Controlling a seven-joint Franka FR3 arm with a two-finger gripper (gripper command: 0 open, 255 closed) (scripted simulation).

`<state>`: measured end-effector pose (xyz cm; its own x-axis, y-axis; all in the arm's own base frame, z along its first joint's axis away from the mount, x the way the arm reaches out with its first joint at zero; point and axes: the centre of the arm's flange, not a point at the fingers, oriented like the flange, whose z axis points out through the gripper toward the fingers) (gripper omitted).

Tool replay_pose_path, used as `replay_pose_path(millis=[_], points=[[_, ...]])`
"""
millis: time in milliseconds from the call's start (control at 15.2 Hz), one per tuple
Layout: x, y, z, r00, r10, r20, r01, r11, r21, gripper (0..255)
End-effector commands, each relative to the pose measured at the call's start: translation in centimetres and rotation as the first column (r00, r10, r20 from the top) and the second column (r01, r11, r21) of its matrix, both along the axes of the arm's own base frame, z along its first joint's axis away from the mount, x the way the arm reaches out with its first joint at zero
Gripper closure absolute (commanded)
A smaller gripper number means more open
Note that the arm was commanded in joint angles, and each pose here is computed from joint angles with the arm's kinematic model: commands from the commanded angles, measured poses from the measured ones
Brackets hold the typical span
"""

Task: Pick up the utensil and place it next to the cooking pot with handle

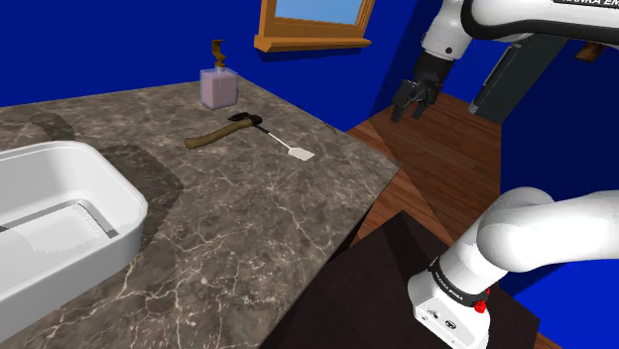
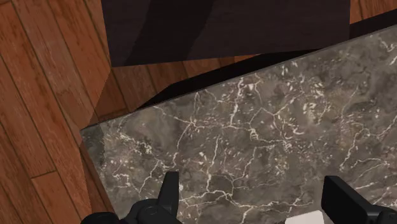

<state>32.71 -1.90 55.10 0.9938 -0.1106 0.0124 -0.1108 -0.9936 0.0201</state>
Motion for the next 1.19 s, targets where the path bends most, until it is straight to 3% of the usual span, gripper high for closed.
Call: replay_pose_path(millis=[0, 1122], points=[[0.0, 0.0, 0.0, 1.000, 0.000, 0.000, 0.000, 1.000, 0.000, 0], [18.3, 6.7, -10.1, 0.982, 0.188, 0.031, -0.188, 0.982, 0.011, 0]])
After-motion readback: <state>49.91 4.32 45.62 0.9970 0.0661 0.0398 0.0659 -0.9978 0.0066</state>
